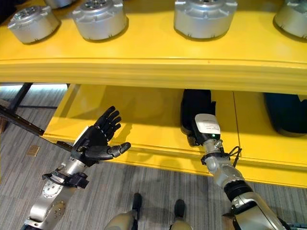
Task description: Move parts from the plastic box to the shelf.
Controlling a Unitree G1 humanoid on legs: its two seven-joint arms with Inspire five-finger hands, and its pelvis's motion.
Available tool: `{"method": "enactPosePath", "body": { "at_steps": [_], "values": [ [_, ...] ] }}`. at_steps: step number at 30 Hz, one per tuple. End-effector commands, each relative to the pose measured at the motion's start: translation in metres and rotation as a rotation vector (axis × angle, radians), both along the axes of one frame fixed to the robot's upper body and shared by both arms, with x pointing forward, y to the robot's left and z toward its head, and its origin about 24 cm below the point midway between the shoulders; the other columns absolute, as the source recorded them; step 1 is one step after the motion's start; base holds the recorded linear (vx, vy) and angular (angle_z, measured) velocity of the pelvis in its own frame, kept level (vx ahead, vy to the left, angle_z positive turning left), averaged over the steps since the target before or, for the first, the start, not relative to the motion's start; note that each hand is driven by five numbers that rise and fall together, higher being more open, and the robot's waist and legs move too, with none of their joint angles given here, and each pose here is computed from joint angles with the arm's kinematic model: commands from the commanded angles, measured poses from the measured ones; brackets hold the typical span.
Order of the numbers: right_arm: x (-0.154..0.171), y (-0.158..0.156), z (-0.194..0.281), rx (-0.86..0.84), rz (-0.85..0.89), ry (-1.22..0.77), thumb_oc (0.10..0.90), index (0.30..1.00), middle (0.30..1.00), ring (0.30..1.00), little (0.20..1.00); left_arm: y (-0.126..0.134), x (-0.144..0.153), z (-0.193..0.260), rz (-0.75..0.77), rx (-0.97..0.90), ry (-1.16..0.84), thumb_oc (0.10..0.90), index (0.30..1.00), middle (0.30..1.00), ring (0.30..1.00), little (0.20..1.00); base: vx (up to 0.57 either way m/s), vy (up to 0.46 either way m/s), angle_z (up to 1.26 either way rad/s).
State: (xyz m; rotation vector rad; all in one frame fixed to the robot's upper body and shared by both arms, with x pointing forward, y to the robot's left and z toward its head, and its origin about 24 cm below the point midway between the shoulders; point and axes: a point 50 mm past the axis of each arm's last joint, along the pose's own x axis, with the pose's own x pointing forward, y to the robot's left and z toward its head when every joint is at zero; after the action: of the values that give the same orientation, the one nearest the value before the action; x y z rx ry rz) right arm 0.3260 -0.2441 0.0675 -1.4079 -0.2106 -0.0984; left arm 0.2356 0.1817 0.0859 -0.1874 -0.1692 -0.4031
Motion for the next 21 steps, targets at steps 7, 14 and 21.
{"method": "enactPosePath", "body": {
  "at_steps": [7, 14, 21],
  "values": [
    [0.031, -0.024, 0.076, -0.134, -0.084, -0.213, 0.4, 0.3, 0.3, 0.3, 0.3, -0.007, 0.008, 0.056, -0.067, -0.019, -0.301, 0.9, 1.0, 1.0, 1.0, 1.0, -0.05, -0.127, 0.0],
    [0.036, -0.03, 0.106, -0.207, -0.081, -0.284, 0.4, 0.3, 0.3, 0.3, 0.3, -0.007, 0.008, 0.059, -0.065, -0.022, -0.321, 0.9, 1.0, 1.0, 1.0, 1.0, -0.03, -0.063, -0.02],
    [0.035, -0.036, 0.121, -0.234, -0.115, -0.339, 0.4, 0.3, 0.3, 0.3, 0.3, -0.006, 0.006, 0.058, -0.067, -0.016, -0.327, 0.9, 1.0, 1.0, 1.0, 1.0, 0.0, -0.031, 0.0]
  ]
}}
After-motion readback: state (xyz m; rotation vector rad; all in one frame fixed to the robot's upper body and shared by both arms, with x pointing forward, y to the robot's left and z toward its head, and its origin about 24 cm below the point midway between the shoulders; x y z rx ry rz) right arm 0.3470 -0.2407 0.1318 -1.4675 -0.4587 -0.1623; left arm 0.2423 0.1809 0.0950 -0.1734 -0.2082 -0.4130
